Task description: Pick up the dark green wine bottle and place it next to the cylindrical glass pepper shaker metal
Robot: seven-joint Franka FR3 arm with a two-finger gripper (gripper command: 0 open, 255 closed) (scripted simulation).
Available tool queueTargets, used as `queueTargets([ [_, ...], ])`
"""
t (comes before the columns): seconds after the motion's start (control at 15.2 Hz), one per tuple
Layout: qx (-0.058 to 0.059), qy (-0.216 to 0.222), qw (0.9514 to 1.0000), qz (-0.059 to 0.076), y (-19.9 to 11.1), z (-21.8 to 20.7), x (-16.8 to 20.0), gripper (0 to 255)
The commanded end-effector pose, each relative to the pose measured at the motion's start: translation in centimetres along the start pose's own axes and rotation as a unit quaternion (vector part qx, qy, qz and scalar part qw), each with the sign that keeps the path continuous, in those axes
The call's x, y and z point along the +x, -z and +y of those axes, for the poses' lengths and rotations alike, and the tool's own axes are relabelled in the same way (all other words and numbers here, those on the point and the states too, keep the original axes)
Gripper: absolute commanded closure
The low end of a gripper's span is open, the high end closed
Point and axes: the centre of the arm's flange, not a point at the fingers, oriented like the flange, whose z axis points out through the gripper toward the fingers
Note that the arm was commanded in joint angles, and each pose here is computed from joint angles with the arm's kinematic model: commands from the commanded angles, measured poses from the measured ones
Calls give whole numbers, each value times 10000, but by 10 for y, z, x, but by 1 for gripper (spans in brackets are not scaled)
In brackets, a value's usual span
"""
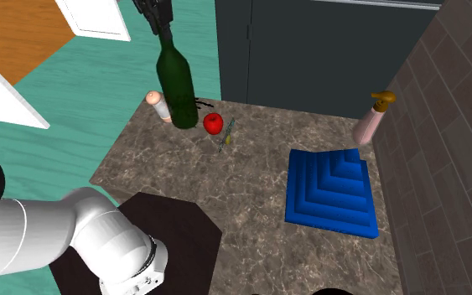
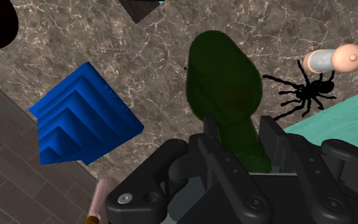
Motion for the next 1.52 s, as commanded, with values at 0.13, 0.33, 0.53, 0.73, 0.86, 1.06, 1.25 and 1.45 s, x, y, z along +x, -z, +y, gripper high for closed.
queueTargets([
  [0.13,3,-9,10000,4,-12,-49,1,255],
  [0.33,3,-9,10000,4,-22,-87,1,255],
  [0.53,3,-9,10000,4,-31,-121,1,255],
  [0.73,3,-9,10000,4,-47,-122,-1,255],
  [0.86,3,-9,10000,4,-57,-122,-2,255],
  [1.06,3,-9,10000,4,-73,-123,-4,255],
  [1.25,3,-9,10000,4,-89,-123,-5,255],
  [1.45,3,-9,10000,4,-105,-124,-7,255],
])
